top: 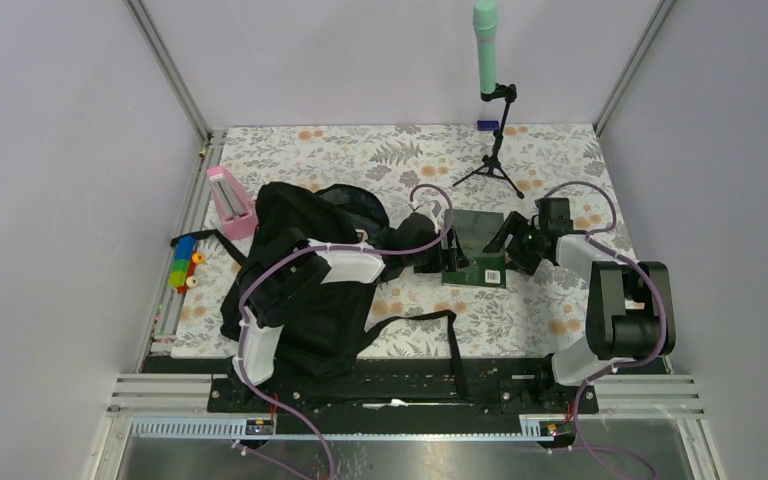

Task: Pack the student bag
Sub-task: Pick up the stationery from the center of the board.

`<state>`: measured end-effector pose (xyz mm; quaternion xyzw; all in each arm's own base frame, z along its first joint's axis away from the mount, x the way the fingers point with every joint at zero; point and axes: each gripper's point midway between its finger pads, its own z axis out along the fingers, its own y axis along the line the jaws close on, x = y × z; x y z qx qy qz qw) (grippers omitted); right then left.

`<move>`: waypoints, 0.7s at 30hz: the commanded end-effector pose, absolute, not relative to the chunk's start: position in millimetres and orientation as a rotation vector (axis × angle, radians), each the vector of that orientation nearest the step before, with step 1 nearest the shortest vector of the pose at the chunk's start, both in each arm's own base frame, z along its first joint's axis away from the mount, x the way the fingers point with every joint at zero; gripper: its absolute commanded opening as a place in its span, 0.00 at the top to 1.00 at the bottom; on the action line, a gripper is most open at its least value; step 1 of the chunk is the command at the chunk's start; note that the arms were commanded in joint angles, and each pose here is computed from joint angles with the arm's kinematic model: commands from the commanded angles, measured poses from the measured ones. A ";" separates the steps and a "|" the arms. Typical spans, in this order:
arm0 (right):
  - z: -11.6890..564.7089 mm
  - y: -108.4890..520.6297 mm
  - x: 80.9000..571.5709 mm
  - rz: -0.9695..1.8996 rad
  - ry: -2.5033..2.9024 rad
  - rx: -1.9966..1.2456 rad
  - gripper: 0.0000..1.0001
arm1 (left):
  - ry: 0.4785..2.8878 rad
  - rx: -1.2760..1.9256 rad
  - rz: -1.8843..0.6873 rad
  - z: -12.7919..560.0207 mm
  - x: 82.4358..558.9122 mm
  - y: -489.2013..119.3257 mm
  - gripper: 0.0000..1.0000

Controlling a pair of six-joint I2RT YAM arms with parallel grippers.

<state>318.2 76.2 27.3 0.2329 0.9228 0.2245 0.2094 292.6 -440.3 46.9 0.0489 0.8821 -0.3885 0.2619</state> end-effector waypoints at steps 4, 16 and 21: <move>43.0 124.6 303.4 1.038 2.595 0.543 0.27 | 2.223 0.143 -1.235 85.0 289.7 -455.9 0.34; 42.6 153.1 288.1 1.030 2.656 0.461 0.27 | 1.893 -0.015 -1.385 185.6 280.2 -417.7 0.42; 36.7 180.8 284.3 1.037 2.673 0.432 0.27 | 1.873 0.000 -1.337 197.7 279.1 -406.3 0.42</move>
